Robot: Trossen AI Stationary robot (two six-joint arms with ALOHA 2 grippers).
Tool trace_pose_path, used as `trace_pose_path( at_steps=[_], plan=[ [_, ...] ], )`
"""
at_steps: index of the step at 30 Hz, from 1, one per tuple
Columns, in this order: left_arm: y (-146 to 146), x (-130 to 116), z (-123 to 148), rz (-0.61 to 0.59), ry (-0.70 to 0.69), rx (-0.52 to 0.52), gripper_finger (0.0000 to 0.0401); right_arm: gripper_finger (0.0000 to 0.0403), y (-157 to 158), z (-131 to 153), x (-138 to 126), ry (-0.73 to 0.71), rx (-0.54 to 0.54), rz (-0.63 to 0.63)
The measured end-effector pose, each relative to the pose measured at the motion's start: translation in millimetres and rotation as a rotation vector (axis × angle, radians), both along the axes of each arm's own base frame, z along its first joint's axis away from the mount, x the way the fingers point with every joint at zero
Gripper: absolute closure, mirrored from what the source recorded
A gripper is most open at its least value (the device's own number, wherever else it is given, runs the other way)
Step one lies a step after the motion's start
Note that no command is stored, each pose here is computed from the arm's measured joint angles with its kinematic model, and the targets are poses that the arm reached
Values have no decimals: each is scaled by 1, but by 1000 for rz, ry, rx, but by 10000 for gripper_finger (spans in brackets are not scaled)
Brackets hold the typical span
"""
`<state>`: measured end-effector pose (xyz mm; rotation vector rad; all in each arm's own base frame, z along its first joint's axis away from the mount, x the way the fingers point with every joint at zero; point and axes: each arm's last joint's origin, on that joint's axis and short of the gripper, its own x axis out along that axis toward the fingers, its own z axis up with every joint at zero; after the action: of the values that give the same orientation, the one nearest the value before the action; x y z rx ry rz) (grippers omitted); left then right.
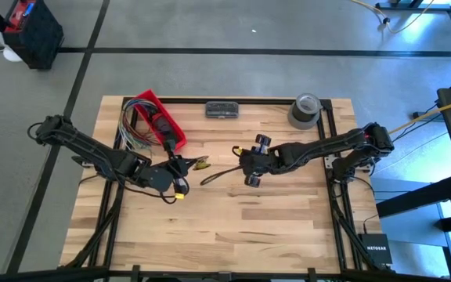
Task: Coil cords
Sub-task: Uncoil the yellow wire from the spool
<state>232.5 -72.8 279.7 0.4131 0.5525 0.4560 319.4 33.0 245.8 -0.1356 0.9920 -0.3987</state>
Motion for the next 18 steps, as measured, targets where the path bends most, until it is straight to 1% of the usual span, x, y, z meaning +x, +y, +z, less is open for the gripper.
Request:
trace_pose_path(
  at_steps=[2, 4, 6, 8, 11, 13, 18],
  plan=[
    [-1, 0, -1, -36, 15, -19, 396, 271, 2, 5, -2, 33, 64, 14],
    [-2, 1, -1, -73, 25, -33, 396, 264, 3, 8, 0, 7, 93, 18],
    [-3, 2, 0, -107, 26, -45, 396, 264, 4, 11, 8, -77, 85, 65],
    [-4, 3, 0, -135, 26, -61, 396, 267, 5, 12, 15, -147, 41, 144],
    [-4, 3, 0, -146, 30, -68, 396, 273, 6, 13, 25, -258, -6, 216],
    [-4, 3, 0, -145, 28, -68, 396, 276, 8, 12, 30, -321, -4, 257],
    [-4, 3, 1, -146, 26, -69, 396, 285, 9, 6, 37, -394, -33, 311]
  ],
)
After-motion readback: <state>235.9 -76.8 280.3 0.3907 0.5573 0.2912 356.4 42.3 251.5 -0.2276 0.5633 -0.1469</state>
